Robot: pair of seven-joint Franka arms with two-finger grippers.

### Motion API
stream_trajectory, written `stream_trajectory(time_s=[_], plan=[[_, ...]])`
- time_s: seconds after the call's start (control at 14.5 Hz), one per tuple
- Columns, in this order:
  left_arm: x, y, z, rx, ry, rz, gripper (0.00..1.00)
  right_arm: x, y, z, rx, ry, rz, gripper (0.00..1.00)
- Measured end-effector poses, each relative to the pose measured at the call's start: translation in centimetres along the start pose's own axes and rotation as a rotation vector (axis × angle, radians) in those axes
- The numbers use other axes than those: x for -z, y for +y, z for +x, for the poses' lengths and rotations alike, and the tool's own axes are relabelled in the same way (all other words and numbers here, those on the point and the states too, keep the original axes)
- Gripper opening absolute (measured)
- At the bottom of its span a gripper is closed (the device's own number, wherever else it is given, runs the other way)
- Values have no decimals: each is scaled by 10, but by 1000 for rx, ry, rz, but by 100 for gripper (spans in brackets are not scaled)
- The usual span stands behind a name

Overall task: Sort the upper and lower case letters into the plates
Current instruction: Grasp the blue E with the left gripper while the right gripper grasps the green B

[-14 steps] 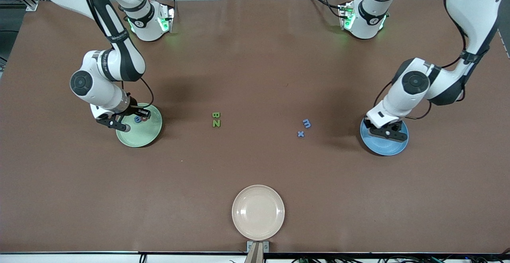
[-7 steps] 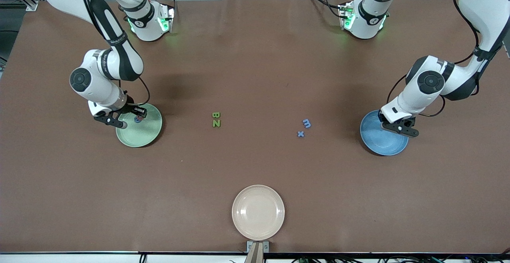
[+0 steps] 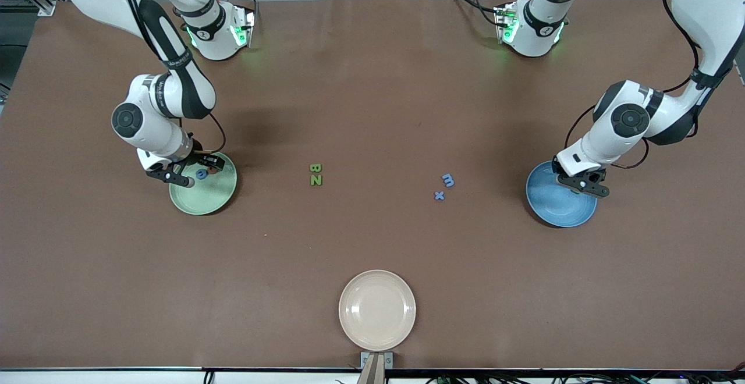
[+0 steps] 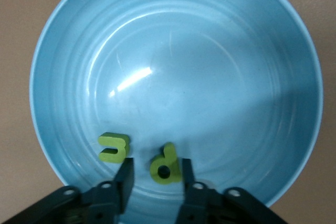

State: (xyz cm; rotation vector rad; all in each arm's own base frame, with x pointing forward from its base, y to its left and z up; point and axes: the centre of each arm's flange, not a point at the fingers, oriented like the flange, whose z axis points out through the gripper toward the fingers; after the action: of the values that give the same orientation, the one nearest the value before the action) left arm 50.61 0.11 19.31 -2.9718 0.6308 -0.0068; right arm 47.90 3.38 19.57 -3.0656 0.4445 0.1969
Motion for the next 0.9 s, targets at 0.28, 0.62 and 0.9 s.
stream_trajectory(time_s=[0.28,0.62,0.9], plan=[[27,32,26,-5,57,-2,91,54,-32,28,-54,-60,9,100],[77,114,64,238,42,14,100,76,-130,-1,-68,-40,2,100],[94,194,88,601,33,-67,100,68,-198,-39,41,3,13,100]])
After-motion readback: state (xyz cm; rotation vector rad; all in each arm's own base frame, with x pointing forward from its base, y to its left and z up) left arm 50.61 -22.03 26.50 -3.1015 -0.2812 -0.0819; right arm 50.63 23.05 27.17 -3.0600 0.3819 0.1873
